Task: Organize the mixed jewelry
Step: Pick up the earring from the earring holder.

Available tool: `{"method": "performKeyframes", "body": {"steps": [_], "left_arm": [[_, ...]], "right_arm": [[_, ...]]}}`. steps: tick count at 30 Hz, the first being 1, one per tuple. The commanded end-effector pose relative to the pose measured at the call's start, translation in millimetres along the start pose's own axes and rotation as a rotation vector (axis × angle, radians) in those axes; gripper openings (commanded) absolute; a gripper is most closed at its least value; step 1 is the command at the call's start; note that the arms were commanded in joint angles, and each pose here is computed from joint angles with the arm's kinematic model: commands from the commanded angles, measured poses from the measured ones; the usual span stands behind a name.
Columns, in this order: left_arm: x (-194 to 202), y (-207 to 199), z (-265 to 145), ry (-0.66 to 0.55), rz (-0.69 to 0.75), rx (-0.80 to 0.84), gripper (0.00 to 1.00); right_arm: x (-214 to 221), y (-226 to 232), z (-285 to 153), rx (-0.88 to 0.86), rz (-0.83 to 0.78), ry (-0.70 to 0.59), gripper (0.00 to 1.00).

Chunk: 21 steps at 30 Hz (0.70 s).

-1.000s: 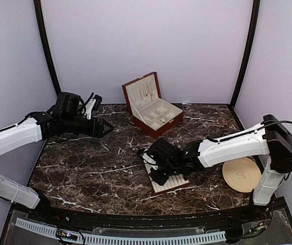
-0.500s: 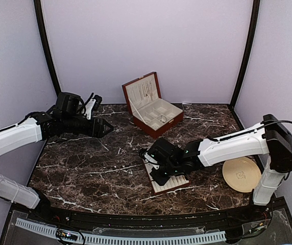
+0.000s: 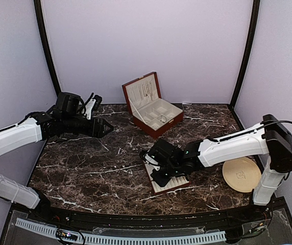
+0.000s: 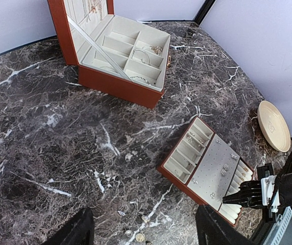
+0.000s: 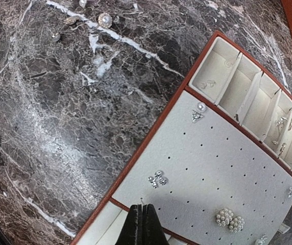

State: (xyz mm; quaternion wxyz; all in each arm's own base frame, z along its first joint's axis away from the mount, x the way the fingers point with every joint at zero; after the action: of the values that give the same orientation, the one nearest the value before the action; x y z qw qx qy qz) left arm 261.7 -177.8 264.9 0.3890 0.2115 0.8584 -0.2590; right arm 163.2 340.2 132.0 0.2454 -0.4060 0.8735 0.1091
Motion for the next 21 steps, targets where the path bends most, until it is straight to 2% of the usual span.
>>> {"method": "performKeyframes", "body": {"steps": [1,21], "left_arm": [[2,1,-7,-0.007,-0.001,-0.002,0.70],[2,0,-7,-0.008,-0.003,0.003,0.70]], "right_arm": [[1,-3,0,0.008,0.021,-0.006,0.00],[-3,-4,11,0.042,0.011,-0.002,0.00]]}}
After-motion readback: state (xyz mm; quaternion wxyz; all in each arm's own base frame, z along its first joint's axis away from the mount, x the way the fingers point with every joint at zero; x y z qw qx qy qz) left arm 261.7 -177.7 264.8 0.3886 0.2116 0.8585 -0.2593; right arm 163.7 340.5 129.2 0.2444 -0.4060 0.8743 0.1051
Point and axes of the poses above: each gripper's point midway between its finger pads, its own z axis out along the fingers, its own y axis along the line the jaws close on, x = y × z, the point moved 9 cm from there along -z, back along the fingers, and after that the axes turned 3 degrees about z, right-handed, at the moved point
